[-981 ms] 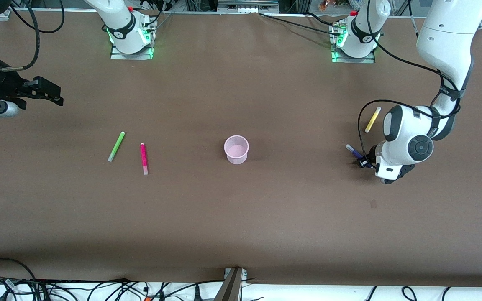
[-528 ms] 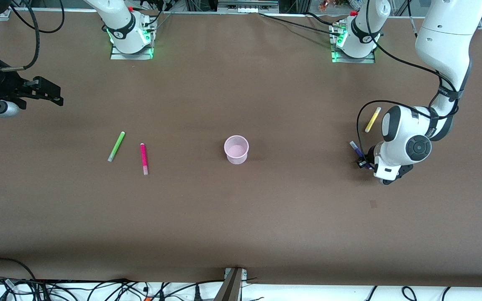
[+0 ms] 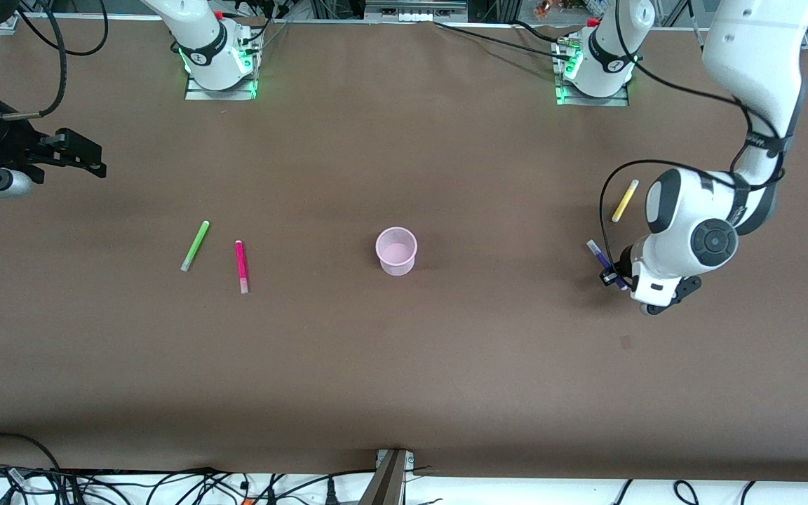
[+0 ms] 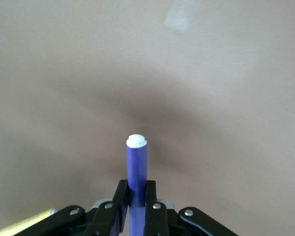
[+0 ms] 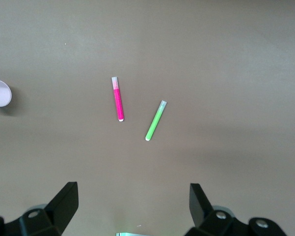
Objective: Organize pens into pink holder with both arms
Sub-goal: 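Lift the blue pen and carry it above the pink holder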
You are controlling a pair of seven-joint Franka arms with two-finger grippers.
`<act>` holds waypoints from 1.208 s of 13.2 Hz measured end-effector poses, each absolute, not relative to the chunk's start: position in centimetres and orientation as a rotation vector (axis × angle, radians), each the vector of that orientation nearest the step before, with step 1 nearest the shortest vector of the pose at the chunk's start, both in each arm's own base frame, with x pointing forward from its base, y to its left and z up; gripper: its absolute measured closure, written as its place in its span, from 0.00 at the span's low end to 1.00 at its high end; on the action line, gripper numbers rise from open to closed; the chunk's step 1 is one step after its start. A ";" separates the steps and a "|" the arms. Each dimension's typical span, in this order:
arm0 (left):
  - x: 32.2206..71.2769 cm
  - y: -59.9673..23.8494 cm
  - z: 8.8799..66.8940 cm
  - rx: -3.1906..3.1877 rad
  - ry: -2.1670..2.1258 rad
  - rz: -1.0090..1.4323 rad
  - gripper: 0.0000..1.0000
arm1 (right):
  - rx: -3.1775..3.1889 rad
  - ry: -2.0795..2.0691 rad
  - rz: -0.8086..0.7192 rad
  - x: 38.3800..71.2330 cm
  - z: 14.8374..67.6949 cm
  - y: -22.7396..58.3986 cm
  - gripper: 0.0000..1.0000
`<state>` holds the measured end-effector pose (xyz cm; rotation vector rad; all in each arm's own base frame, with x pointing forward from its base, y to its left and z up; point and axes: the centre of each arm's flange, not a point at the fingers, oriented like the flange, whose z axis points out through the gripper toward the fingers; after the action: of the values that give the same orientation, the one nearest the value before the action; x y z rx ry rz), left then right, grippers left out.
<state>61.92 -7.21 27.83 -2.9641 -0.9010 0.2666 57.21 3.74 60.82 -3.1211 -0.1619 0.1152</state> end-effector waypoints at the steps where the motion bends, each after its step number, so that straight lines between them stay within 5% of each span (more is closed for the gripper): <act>1: 62.4 -9.3 31.4 -2.951 -0.952 0.267 0.82 | -3.121 -0.162 0.115 57.2 60.8 3.7 0.00; 7: 61.6 -23.9 41.8 -2.859 -1.400 0.166 0.82 | -3.121 -0.162 0.115 57.2 60.8 3.7 0.00; 16: 55.1 -43.0 37.8 -2.552 -1.826 -0.361 0.82 | -3.121 -0.160 0.115 57.2 60.8 3.7 0.00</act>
<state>55.12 -43.05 37.81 -2.5519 -1.8265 -0.3606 57.22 3.68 60.82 -3.1211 -0.1600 0.1148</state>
